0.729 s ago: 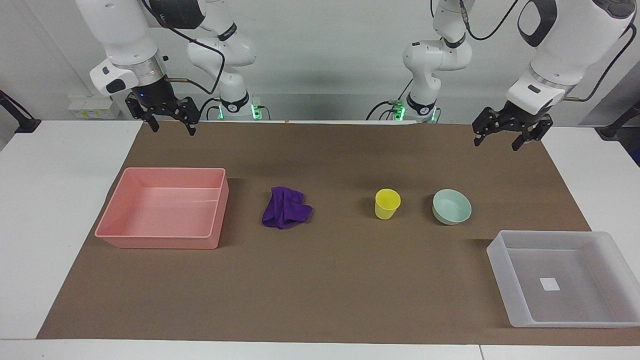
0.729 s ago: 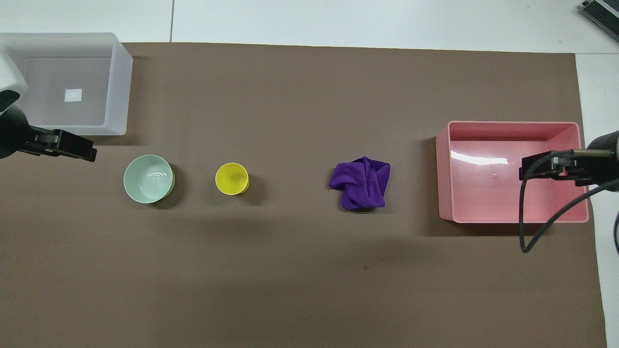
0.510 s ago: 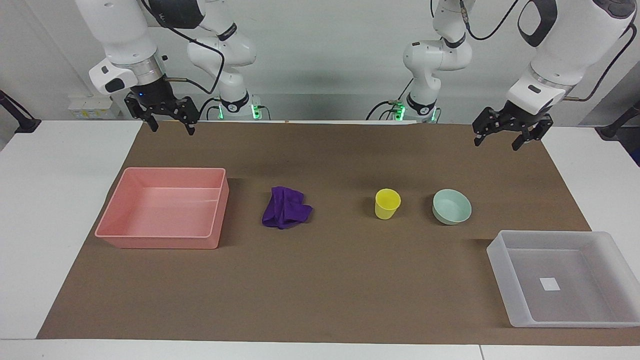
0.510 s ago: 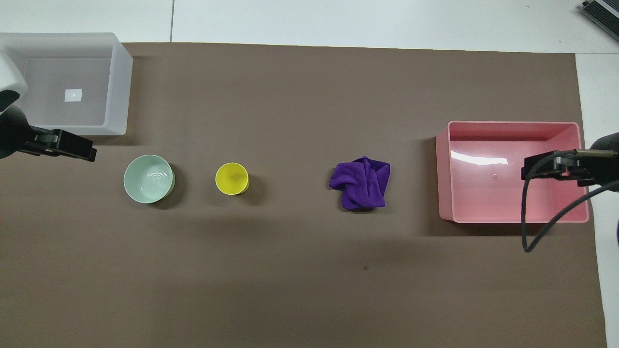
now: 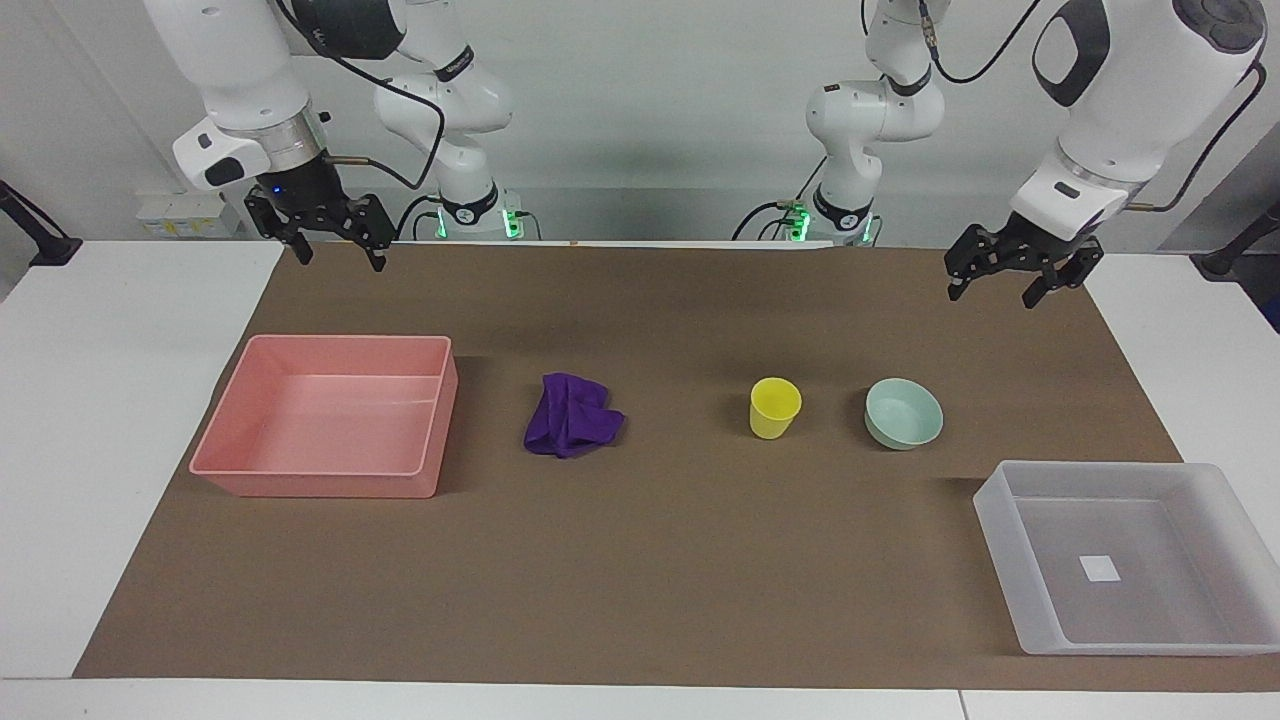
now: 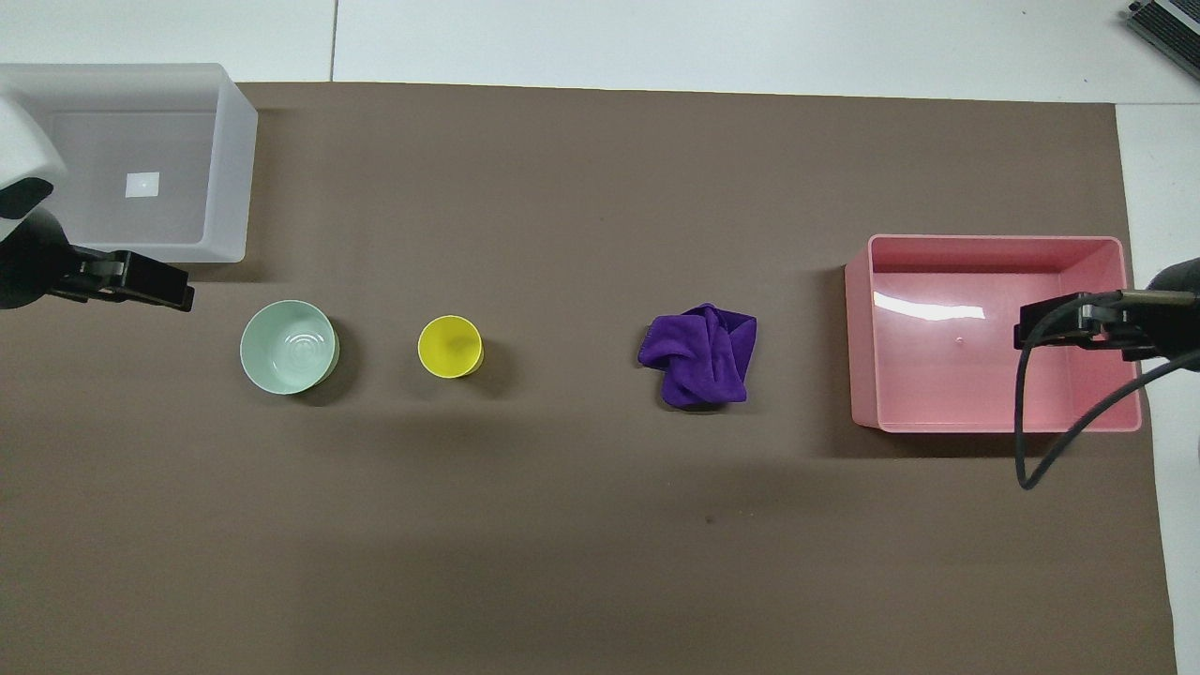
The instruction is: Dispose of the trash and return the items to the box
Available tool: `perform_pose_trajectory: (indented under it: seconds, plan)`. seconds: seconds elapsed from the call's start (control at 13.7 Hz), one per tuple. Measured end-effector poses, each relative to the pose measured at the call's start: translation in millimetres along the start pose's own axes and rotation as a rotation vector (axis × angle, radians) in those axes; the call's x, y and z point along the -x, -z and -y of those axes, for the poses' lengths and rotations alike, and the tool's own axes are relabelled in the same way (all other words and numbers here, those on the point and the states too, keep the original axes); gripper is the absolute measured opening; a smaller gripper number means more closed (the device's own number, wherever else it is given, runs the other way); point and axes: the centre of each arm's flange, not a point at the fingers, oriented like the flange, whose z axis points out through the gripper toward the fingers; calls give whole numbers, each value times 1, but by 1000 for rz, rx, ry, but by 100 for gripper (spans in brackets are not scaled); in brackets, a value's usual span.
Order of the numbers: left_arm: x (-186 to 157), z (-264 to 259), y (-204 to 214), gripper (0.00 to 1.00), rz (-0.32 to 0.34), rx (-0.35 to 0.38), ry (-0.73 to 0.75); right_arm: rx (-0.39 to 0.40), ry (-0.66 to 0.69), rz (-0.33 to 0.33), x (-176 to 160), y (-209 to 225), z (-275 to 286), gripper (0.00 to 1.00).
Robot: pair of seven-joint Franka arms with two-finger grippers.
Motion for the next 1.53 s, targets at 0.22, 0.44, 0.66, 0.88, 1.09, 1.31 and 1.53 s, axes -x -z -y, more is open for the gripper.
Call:
perform_pose_trajectory:
  seconds: [0.22,0.44,0.66,0.88,1.09,1.31,1.53]
  plan:
    - [-3,3,-48,100,-11,-2,26,-1,1,0,0,0,0,100]
    - [-2,7,-102,100,-41,-5,51,-4,3,-18,-2,2,1,100]
    - [7,21,-158,100,-73,-10,95,-8,23,-47,-4,2,12,100]
    - [18,39,-207,100,-100,-14,136,-17,85,-80,-16,-25,51,100]
    - [22,48,-238,100,-94,-15,158,-31,147,-112,-32,-109,140,100]
    - [19,51,-259,100,-86,-14,164,-45,179,-126,-23,-195,218,100]
    - [19,51,-266,78,-75,-13,165,-60,207,-154,-8,-252,241,100]
